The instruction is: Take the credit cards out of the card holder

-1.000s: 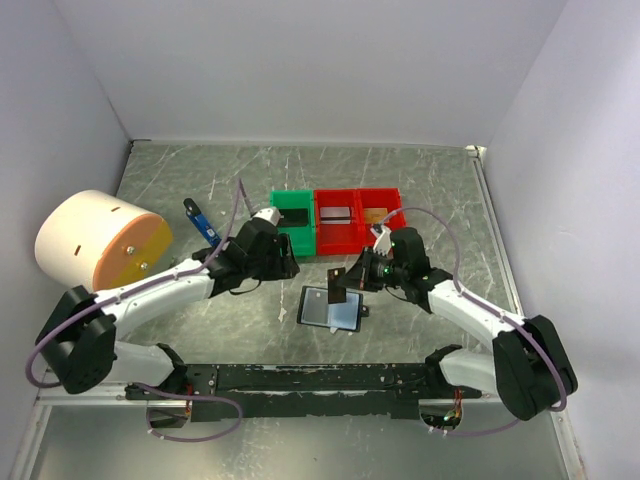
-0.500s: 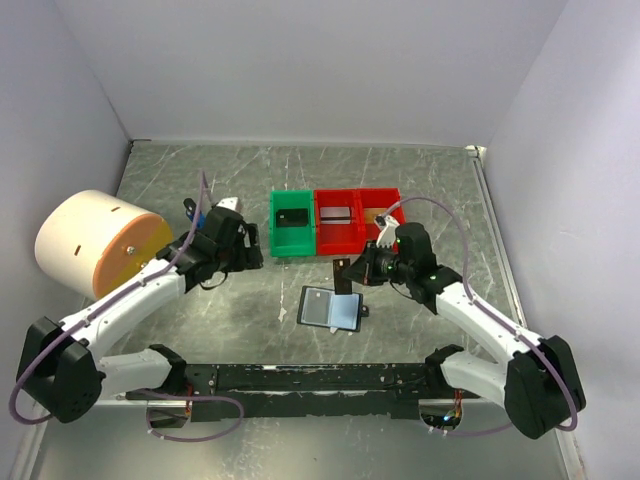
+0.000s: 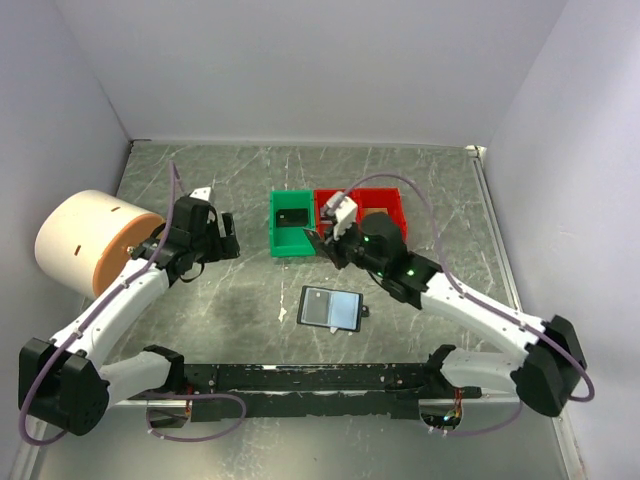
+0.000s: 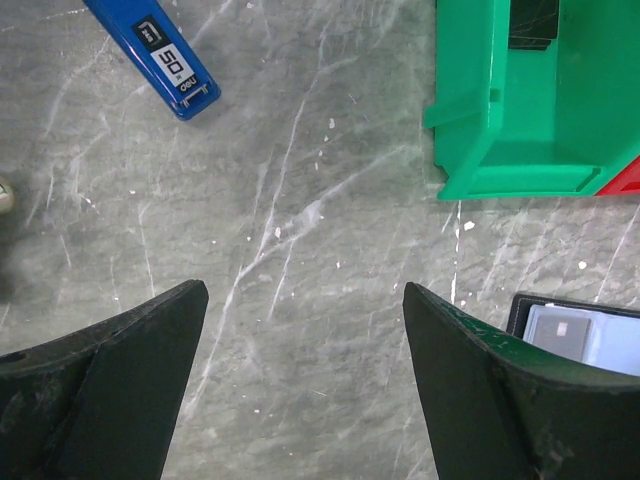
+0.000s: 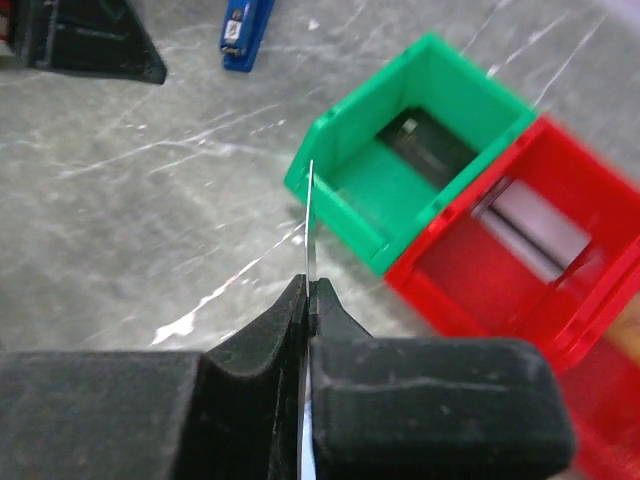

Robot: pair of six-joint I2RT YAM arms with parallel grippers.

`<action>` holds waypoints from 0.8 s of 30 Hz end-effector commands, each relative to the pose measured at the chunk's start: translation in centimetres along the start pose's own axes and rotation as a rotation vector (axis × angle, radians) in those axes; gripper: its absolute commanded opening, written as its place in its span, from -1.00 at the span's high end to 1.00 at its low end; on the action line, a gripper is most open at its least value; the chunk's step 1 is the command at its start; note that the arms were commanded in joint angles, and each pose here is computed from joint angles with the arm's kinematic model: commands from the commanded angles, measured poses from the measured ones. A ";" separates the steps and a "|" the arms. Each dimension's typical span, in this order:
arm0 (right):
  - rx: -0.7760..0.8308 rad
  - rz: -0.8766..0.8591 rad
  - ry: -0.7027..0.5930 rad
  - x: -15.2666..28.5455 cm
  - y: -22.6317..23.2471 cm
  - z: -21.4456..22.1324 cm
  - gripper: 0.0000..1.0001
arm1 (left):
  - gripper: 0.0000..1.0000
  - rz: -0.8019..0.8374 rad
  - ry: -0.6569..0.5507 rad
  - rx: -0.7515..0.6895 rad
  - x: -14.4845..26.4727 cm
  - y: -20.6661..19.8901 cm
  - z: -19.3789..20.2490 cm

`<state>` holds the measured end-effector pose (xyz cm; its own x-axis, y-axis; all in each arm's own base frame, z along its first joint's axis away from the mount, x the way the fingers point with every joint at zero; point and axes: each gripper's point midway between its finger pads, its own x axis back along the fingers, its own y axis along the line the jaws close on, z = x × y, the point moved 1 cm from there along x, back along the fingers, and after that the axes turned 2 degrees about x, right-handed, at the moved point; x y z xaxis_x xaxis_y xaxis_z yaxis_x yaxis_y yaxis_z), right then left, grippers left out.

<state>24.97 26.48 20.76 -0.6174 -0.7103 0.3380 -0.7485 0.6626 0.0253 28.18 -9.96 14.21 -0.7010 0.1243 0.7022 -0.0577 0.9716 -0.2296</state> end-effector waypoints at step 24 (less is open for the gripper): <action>0.863 0.055 0.248 -18.7 -6.2 0.4 1.00 | -0.91 -0.069 -0.215 0.015 4.5 1.9 -3.7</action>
<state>39.99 35.31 13.83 -0.6426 -0.5699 0.5122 -0.7299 0.2518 -0.6355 27.60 -7.15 18.95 -0.8248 0.0213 0.5651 -0.1103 0.9740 -0.1978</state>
